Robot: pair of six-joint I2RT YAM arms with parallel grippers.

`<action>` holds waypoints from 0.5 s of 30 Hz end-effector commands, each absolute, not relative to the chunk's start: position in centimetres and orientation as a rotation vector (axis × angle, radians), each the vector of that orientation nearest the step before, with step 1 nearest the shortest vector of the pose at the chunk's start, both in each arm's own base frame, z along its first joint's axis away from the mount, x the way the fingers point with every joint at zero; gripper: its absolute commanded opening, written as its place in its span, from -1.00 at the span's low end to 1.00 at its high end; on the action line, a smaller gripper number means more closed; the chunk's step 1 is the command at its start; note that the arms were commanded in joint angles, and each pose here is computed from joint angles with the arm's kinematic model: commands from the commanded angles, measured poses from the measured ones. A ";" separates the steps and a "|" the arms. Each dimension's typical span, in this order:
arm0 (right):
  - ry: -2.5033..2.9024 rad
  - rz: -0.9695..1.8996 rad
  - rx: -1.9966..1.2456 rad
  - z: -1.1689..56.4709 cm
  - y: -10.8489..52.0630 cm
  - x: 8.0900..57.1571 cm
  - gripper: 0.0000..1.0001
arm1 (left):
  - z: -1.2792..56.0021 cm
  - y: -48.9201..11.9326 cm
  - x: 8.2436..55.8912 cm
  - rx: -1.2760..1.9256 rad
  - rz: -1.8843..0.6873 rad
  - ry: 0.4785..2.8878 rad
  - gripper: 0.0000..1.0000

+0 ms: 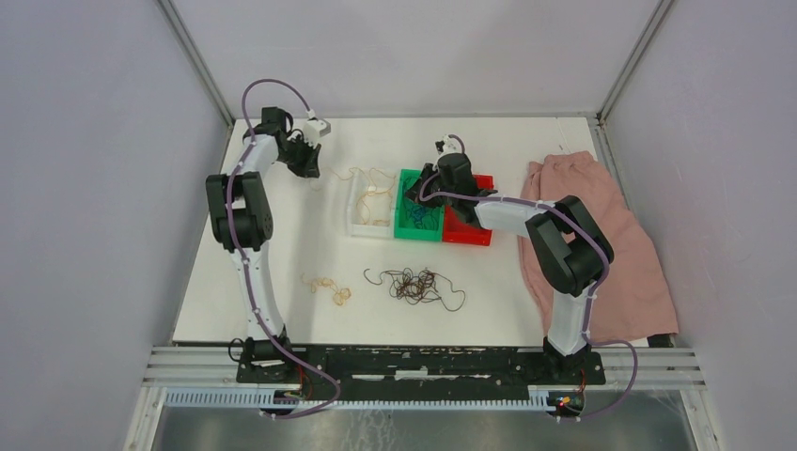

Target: Untangle the cables

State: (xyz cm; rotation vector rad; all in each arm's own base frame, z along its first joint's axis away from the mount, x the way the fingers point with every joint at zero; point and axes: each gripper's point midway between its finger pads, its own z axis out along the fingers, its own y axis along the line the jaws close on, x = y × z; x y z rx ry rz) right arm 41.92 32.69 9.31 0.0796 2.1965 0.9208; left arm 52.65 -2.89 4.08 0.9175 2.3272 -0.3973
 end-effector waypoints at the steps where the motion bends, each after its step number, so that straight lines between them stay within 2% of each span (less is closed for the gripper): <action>1: 2.108 0.968 0.057 12.8 32.9 42.1 -0.84 | 11.6 -4.7 52.1 0.856 -0.478 2.199 -0.94; 8: 2.116 0.963 0.052 12.4 32.9 42.0 -0.85 | 21.9 -11.0 47.4 0.763 -0.604 2.032 -0.94; 11: 2.119 0.961 0.053 12.2 32.9 42.1 -0.85 | 23.3 -13.7 44.8 0.816 -0.540 2.002 -0.94; 15: 2.125 0.960 0.056 11.9 32.8 42.0 -0.85 | 22.5 -16.5 43.4 0.812 -0.533 2.012 -0.94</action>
